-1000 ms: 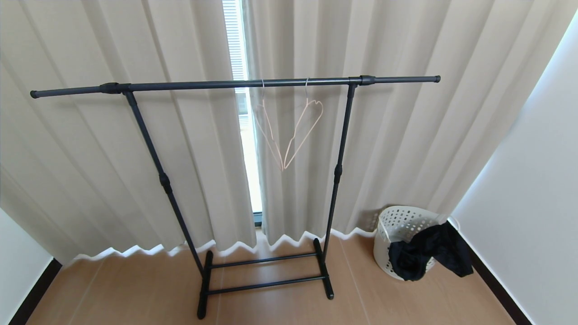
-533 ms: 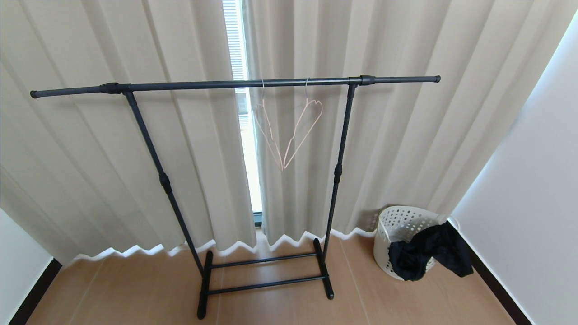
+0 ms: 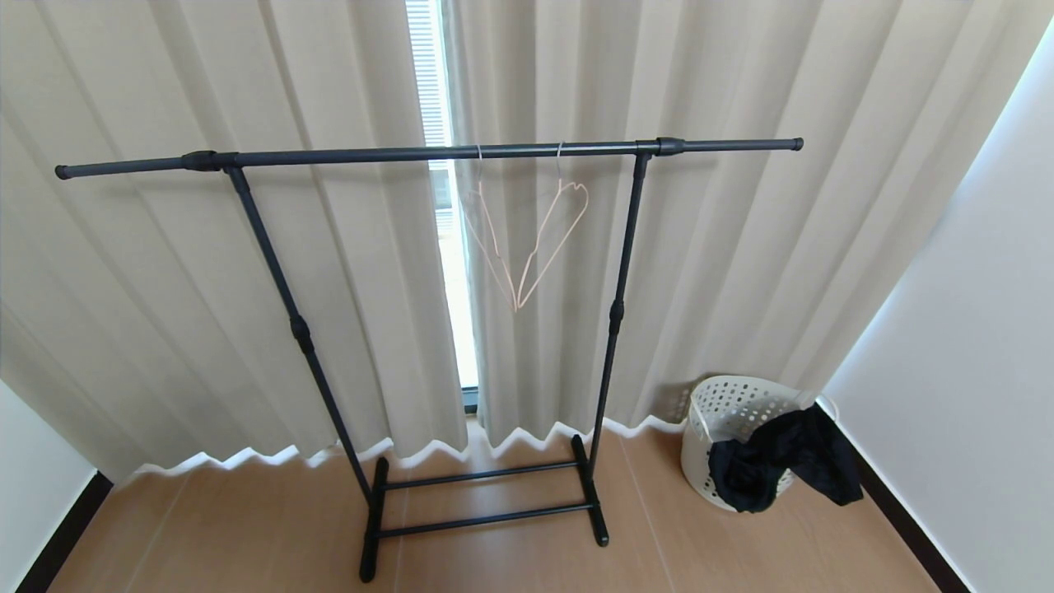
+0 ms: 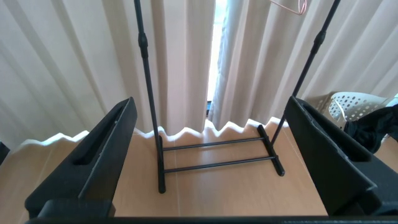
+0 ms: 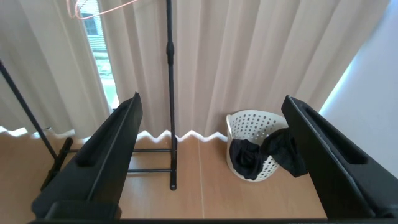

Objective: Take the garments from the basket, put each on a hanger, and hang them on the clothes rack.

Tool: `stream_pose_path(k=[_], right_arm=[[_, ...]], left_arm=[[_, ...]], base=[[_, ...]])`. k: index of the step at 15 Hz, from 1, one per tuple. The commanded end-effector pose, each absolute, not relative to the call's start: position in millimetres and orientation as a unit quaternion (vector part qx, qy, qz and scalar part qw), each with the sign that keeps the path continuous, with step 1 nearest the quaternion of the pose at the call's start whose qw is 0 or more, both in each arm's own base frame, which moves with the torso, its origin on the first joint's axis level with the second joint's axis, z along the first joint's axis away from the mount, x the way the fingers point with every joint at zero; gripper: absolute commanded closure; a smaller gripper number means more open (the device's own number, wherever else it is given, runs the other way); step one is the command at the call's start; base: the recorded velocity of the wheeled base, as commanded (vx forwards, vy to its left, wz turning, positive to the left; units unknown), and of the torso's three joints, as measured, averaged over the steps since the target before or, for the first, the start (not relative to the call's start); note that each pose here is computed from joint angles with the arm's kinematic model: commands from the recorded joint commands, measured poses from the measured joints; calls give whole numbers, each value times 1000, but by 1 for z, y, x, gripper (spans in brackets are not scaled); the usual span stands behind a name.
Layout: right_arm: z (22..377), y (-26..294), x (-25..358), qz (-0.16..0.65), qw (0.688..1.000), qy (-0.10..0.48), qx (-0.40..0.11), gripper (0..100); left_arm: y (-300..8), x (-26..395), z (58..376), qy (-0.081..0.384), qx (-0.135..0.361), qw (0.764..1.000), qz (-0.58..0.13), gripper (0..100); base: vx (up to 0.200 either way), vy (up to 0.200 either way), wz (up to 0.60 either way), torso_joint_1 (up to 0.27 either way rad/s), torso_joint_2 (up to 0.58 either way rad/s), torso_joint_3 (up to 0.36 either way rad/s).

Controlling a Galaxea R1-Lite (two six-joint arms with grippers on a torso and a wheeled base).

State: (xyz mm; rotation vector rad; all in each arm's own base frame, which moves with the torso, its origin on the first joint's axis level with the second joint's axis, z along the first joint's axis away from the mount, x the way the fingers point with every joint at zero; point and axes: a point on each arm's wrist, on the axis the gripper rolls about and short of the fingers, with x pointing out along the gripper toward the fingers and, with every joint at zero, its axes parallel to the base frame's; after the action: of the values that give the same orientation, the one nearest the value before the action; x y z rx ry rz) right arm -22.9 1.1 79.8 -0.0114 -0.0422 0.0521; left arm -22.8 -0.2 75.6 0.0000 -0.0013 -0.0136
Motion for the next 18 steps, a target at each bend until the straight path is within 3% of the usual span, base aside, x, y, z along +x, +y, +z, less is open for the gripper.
stream_pose_path(k=[1, 14, 18], right_arm=[[80, 1, -23, 32, 999, -22, -9, 0], [80, 1, -23, 35, 999, -21, -8, 0], [80, 1, -23, 35, 999, -21, -9, 0]], left_arm=[[0, -23, 76, -1, 0, 1000, -7, 0], [0, -23, 76, -1, 0, 1000, -7, 0], [0, -23, 76, -1, 0, 1000, -7, 0]], base=[[0, 0, 0, 0, 0, 0], [0, 0, 0, 0, 0, 0], [0, 0, 0, -143, 315, 171]])
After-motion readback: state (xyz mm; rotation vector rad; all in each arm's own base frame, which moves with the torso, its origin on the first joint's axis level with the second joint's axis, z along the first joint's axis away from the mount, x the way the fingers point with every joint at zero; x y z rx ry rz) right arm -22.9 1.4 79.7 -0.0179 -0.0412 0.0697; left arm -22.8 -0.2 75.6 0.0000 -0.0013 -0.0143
